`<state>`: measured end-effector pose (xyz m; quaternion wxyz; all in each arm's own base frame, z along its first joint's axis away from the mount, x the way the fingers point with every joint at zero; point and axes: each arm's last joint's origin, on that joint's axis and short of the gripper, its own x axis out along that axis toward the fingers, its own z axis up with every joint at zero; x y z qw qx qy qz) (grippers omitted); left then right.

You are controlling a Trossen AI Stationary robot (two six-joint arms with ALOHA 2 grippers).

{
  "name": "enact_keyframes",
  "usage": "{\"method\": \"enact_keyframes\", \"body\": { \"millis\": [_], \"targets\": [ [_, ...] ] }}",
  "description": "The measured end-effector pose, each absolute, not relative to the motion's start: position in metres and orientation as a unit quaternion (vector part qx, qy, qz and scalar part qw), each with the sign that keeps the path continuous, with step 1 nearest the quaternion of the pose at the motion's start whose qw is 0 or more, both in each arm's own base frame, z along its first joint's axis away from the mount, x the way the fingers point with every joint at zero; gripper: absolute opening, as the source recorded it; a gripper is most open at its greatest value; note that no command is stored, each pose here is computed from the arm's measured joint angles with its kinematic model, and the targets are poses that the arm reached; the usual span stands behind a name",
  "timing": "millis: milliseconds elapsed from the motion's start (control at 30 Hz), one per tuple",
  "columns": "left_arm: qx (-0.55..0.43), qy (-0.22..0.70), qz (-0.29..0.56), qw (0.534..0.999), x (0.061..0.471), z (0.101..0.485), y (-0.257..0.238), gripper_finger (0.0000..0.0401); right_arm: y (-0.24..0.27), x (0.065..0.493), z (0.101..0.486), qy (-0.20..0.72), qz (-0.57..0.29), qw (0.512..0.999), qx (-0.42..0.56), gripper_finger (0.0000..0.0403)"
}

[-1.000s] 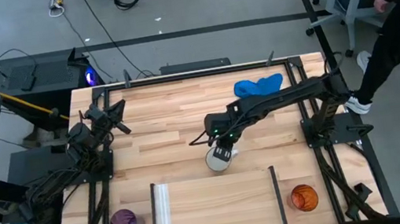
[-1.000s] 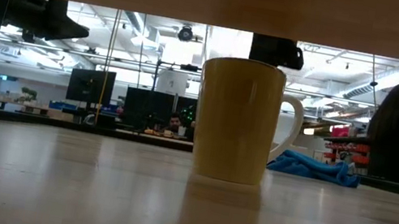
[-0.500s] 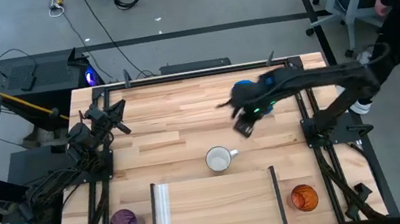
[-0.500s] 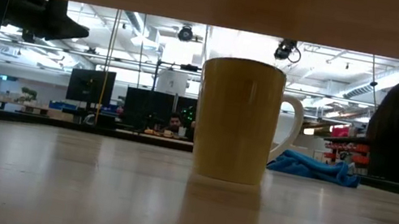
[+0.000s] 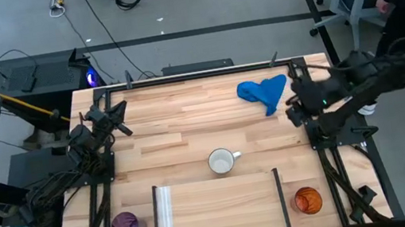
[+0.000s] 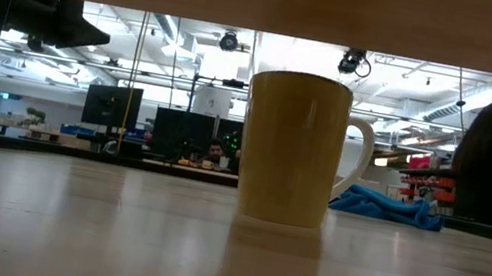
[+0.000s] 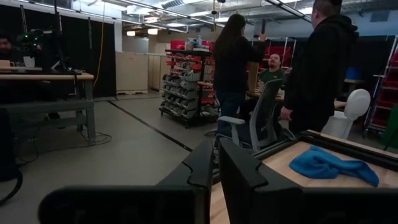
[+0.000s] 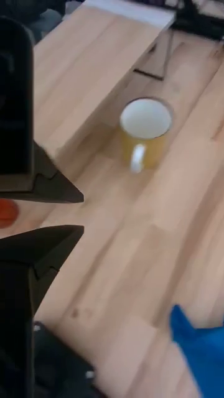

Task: Stack small to large cups/mugs on shelf
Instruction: Put the orange cup on the shelf

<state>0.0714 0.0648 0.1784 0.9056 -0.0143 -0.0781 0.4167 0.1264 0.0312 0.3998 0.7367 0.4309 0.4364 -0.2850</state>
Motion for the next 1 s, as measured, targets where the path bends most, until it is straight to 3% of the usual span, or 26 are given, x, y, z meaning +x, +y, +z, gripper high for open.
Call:
{"method": "enact_keyframes", "body": {
  "millis": [167, 333, 633, 1000],
  "targets": [
    [-0.014, -0.078, 0.417, 0.906, 0.071, 0.178, 0.065, 0.0028, 0.062, 0.129, 0.382, 0.474, -0.283, 0.715, 0.429, 0.0075],
    [-0.012, -0.085, 0.416, 0.905, 0.071, 0.18, 0.065, 0.0026, 0.104, 0.13, 0.356, 0.531, -0.302, 0.662, 0.435, 0.0075],
    [-0.023, -0.097, 0.414, 0.905, 0.071, 0.181, 0.064, 0.0036, 0.191, 0.125, 0.326, 0.549, -0.335, 0.599, 0.477, 0.0075],
    [-0.023, -0.097, 0.415, 0.904, 0.071, 0.181, 0.065, 0.003, 0.231, 0.125, 0.291, 0.555, -0.38, 0.595, 0.439, 0.0075]
  ]
}}
